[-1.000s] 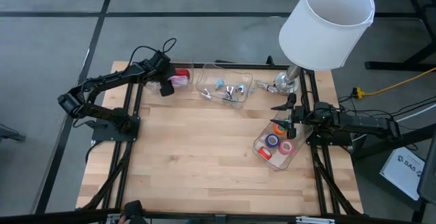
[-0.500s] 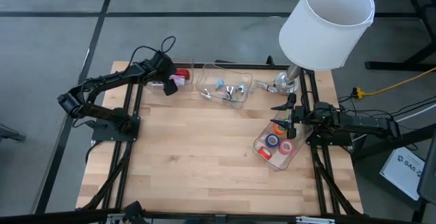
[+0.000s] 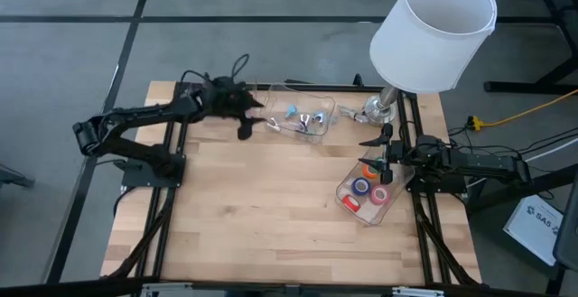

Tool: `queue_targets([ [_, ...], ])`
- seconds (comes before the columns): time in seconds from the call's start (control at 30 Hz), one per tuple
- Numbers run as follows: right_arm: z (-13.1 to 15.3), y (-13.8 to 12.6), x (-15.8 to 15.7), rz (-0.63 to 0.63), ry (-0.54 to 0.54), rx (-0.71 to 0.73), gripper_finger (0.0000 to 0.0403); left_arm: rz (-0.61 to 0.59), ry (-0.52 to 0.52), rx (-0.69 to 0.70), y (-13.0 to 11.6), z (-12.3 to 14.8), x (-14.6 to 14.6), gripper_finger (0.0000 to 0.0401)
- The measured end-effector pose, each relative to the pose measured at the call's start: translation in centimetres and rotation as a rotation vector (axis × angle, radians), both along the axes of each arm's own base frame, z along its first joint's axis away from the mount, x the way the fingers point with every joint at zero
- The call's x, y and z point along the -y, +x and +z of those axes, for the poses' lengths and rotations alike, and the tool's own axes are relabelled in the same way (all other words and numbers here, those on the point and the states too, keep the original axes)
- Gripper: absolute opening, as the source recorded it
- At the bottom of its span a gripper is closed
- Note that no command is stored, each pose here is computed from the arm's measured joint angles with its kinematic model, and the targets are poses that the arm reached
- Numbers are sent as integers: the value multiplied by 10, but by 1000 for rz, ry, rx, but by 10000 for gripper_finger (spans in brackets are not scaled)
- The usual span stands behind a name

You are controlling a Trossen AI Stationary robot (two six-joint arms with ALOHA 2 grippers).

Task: Pick and place Stapler, Stapler remover, tape
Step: Return to Home Position

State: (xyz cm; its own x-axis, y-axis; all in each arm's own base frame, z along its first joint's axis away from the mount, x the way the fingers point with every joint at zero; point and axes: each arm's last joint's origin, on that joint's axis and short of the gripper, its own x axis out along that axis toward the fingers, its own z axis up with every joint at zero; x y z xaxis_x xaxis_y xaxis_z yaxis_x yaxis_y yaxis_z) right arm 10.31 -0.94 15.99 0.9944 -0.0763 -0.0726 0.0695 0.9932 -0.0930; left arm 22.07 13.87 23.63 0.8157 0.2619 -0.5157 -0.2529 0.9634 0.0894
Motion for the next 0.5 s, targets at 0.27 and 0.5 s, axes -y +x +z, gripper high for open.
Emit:
queue_targets([
  [0.27,0,0,0,0,0,0,239,-213,25,96,34,7,56,228],
  [0.5,0,0,0,0,0,0,239,-253,-47,17,52,-13,90,229],
])
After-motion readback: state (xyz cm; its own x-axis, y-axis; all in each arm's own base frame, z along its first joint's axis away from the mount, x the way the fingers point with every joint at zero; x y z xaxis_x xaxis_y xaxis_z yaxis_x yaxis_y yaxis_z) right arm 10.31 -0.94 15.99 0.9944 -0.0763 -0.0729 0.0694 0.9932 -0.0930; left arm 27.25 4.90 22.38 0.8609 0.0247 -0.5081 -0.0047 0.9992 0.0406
